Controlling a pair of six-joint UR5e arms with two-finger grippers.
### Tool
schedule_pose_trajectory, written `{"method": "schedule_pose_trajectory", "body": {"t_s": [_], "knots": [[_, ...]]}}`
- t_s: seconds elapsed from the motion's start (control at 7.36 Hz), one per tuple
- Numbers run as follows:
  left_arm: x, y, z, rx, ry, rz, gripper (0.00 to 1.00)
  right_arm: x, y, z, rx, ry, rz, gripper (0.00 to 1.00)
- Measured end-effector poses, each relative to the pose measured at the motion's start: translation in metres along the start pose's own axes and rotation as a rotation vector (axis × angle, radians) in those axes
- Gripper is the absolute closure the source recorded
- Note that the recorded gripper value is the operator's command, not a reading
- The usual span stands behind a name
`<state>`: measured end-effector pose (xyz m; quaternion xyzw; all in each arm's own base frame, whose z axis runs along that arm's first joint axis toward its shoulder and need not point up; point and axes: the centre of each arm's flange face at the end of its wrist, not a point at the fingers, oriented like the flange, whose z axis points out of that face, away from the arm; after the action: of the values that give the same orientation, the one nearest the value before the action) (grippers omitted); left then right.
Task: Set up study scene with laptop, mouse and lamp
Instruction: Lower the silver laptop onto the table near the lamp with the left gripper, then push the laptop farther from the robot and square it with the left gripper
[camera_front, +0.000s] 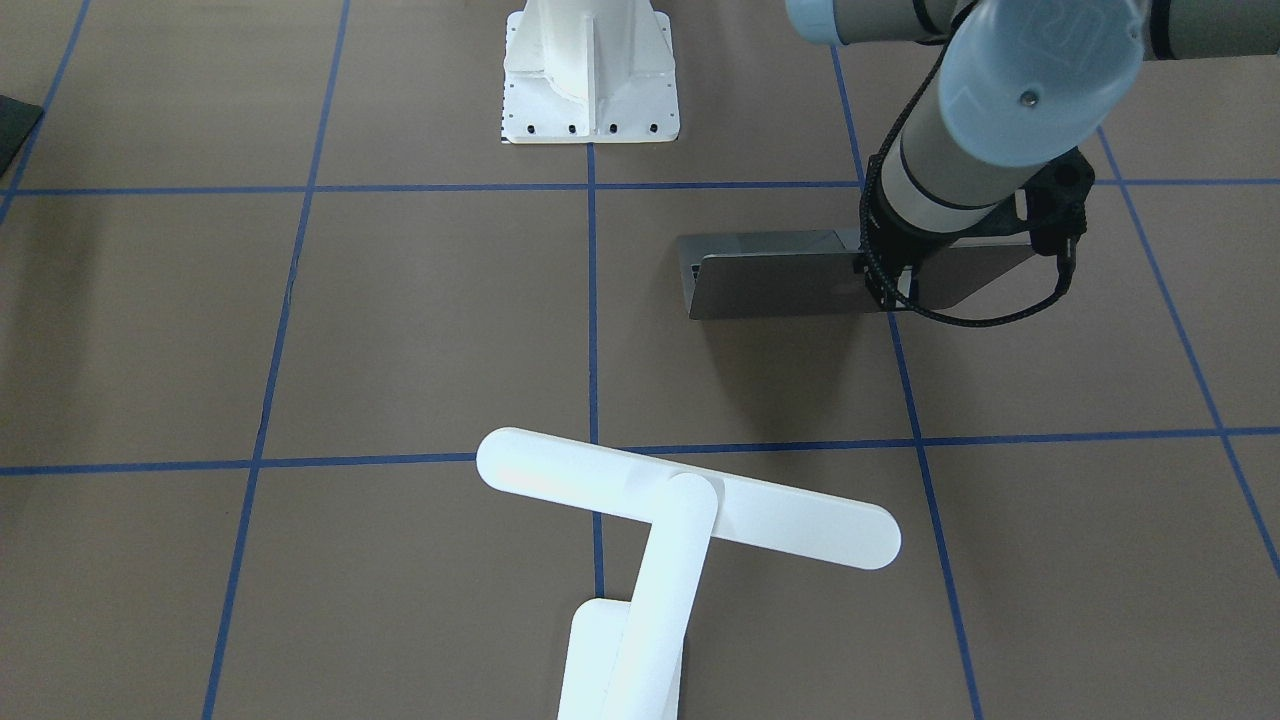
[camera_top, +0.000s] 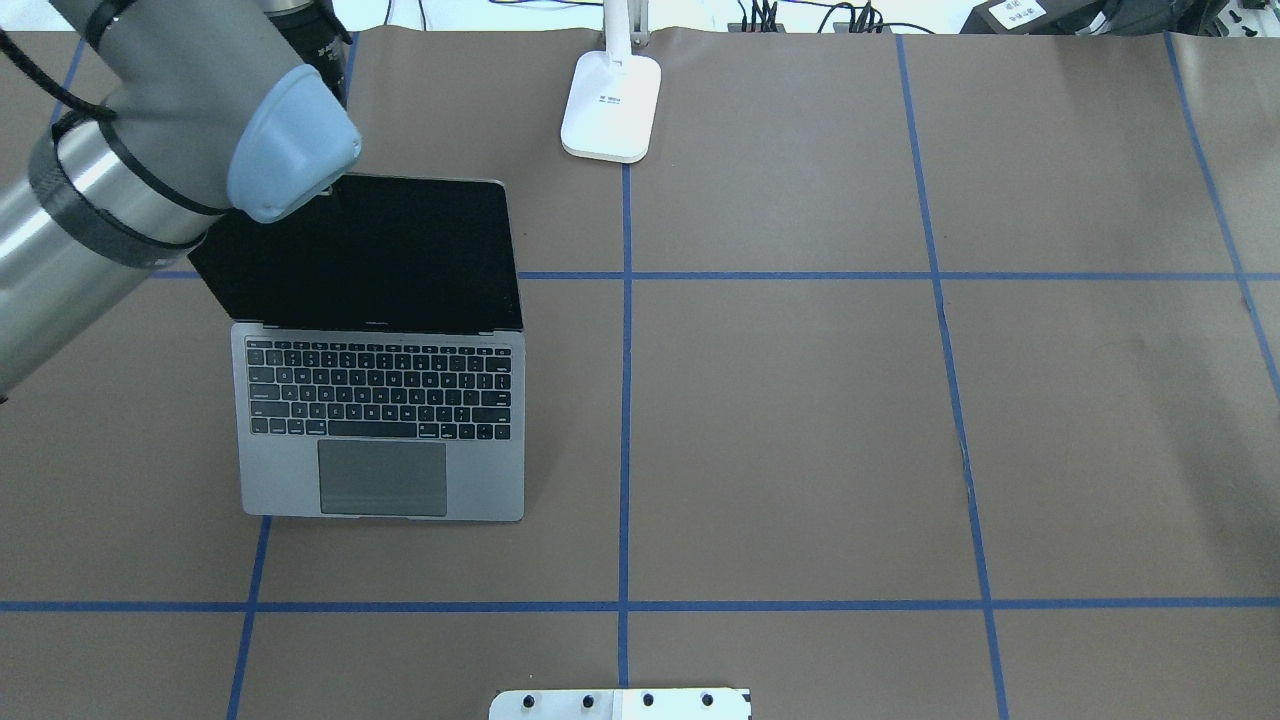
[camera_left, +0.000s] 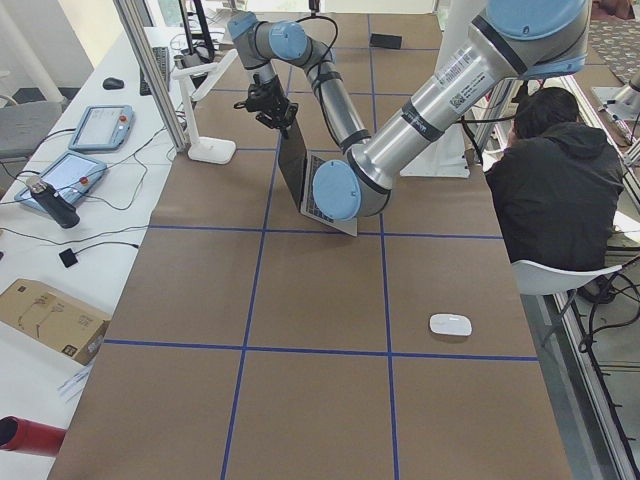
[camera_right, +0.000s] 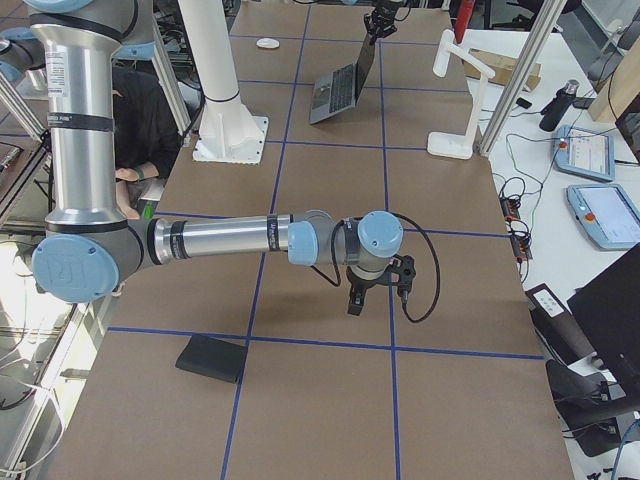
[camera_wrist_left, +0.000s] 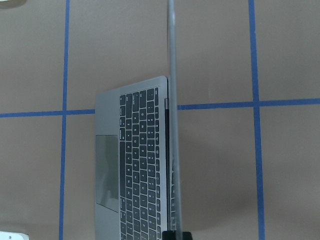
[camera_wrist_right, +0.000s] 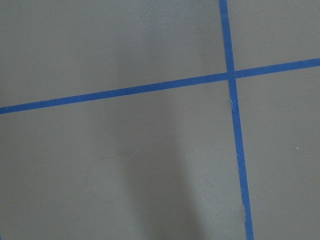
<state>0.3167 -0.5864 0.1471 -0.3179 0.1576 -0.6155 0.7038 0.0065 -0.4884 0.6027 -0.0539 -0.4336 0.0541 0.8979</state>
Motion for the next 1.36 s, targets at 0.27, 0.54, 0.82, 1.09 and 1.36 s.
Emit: {"method": "schedule_pose_trajectory", "body": {"t_s": [0.27,0.54,0.82,1.09,1.36], "knots": [[0.018,0.016,-0.001,-0.015,0.018,0.001,1.0,-0.003,-0.004,-0.001,0.001,0.001,-0.003,0.0],[0.036,0.02,0.003,-0.047,0.058,-0.01,1.0,-0.004,-0.005,-0.001,0.002,0.001,-0.005,0.0],[0.054,0.023,0.009,-0.08,0.1,-0.04,1.0,-0.004,-0.005,-0.001,0.003,0.001,-0.006,0.0],[0.064,0.023,0.014,-0.095,0.115,-0.071,1.0,-0.003,-0.005,0.0,0.001,0.002,-0.004,0.0],[0.076,0.023,0.021,-0.106,0.127,-0.09,1.0,0.001,-0.006,0.004,-0.005,0.004,0.001,0.0]]}}
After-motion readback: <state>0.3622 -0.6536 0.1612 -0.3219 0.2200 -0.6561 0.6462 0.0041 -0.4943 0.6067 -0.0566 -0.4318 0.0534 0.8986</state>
